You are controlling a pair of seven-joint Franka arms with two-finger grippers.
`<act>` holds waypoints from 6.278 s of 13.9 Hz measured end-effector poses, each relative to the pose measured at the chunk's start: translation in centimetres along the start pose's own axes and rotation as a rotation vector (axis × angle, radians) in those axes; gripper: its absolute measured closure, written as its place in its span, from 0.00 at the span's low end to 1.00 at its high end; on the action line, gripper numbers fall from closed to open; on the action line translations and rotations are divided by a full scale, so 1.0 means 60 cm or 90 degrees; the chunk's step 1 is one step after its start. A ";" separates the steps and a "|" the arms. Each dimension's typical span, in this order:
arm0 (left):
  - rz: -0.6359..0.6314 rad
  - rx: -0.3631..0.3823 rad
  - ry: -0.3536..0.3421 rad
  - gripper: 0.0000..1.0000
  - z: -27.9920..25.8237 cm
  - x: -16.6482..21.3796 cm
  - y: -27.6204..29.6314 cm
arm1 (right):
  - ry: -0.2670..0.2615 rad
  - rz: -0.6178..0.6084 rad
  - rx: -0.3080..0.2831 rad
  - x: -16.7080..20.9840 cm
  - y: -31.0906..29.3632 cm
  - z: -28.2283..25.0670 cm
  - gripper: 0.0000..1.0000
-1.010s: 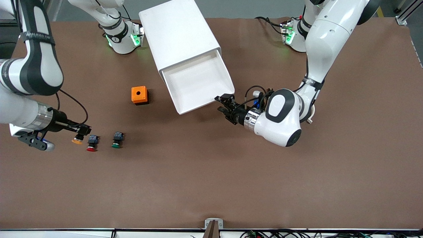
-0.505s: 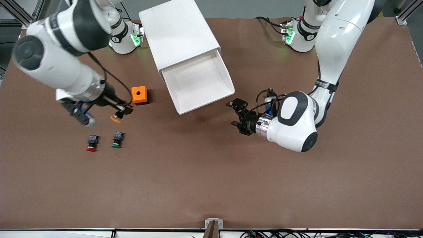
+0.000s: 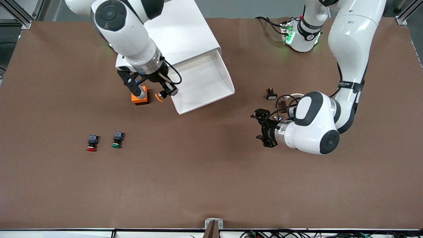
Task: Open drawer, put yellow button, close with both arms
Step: 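Carry the yellow button into the open drawer with the right gripper, then open the right gripper to release the button while the left gripper withdraws, then push the drawer shut with the left gripper while the right gripper retracts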
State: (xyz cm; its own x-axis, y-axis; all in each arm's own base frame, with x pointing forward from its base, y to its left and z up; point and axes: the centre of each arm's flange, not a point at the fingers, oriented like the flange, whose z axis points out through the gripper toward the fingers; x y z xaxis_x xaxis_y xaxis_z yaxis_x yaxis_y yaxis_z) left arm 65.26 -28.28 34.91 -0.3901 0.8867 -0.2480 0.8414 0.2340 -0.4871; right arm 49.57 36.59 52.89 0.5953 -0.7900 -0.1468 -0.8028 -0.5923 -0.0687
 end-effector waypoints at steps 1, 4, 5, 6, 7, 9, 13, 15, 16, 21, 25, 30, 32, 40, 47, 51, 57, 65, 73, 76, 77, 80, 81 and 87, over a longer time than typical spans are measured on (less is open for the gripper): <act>0.027 -0.015 0.005 0.00 -0.017 0.006 0.001 | 0.003 0.011 -0.004 -0.017 -0.001 0.006 0.59; 0.109 -0.075 0.049 0.00 -0.072 0.027 -0.001 | 0.051 0.023 -0.021 -0.102 0.001 0.042 0.59; 0.131 -0.087 0.064 0.00 -0.082 0.030 -0.003 | 0.064 0.024 -0.024 -0.136 0.002 0.059 0.59; 0.156 -0.095 0.077 0.00 -0.086 0.032 -0.004 | 0.068 0.023 -0.022 -0.164 0.000 0.075 0.59; 0.184 -0.099 0.087 0.00 -0.088 0.035 -0.002 | 0.068 0.025 -0.018 -0.186 -0.003 0.091 0.59; 0.263 -0.101 0.103 0.00 -0.095 0.043 0.003 | 0.068 0.031 -0.006 -0.212 -0.012 0.123 0.59; 0.429 -0.109 0.149 0.00 -0.125 0.073 0.018 | 0.071 0.034 -0.012 -0.249 -0.018 0.187 0.59; 0.500 -0.103 0.164 0.00 -0.126 0.077 0.021 | 0.074 0.037 -0.016 -0.267 -0.014 0.200 0.59; 0.531 -0.099 0.170 0.00 -0.126 0.079 0.022 | 0.075 0.037 -0.016 -0.275 -0.012 0.201 0.59; 0.680 -0.065 0.212 0.00 -0.132 0.094 0.023 | 0.079 0.042 -0.018 -0.288 -0.008 0.207 0.59; 0.734 -0.048 0.221 0.00 -0.140 0.098 0.013 | 0.091 0.042 -0.026 -0.292 -0.005 0.217 0.59; 0.739 -0.043 0.222 0.00 -0.137 0.098 0.010 | 0.097 0.043 -0.027 -0.272 -0.010 0.216 0.24; 0.740 -0.041 0.222 0.00 -0.134 0.096 0.009 | 0.098 0.006 -0.034 -0.269 -0.010 0.216 0.04; 0.766 -0.029 0.226 0.00 -0.094 0.065 -0.010 | 0.097 -0.216 -0.121 -0.106 -0.040 0.084 0.00; 0.863 -0.070 0.264 0.00 0.007 -0.051 -0.072 | 0.043 -0.426 -0.148 0.272 0.013 -0.063 0.00; 0.939 -0.087 0.291 0.00 0.106 -0.124 -0.122 | -0.009 -0.519 -0.166 0.443 0.120 -0.134 0.00; 1.015 -0.056 0.317 0.00 0.205 -0.199 -0.235 | -0.020 -0.551 -0.167 0.618 0.259 -0.197 0.00; 0.990 -0.031 0.305 0.00 0.302 -0.245 -0.360 | 0.014 -0.588 -0.182 0.630 0.268 -0.236 0.00; 0.970 0.018 0.281 0.00 0.385 -0.255 -0.497 | -0.022 -0.547 -0.123 0.599 0.271 -0.269 0.00; 0.965 0.024 0.279 0.00 0.396 -0.255 -0.516 | -0.020 -0.541 -0.108 0.588 0.287 -0.286 0.00; 0.965 0.024 0.279 0.00 0.396 -0.255 -0.516 | -0.017 -0.541 -0.107 0.579 0.295 -0.291 0.00; 0.963 0.024 0.280 0.00 0.397 -0.255 -0.518 | 0.000 -0.548 -0.098 0.543 0.333 -0.309 0.00; 0.963 0.025 0.280 0.00 0.398 -0.255 -0.519 | 0.008 -0.557 -0.094 0.533 0.343 -0.313 0.00; 0.971 0.047 0.290 0.00 0.422 -0.253 -0.558 | 0.027 -0.581 -0.086 0.526 0.354 -0.318 0.00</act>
State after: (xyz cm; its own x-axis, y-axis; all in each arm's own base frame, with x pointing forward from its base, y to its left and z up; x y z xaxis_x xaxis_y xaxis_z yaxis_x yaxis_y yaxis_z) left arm 33.54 -59.64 33.76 0.9146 0.3046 -0.2661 0.2971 -0.9524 -0.0689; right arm 51.95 -3.95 65.59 0.9983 -0.0119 -0.0562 -0.0133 -0.9996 -0.0243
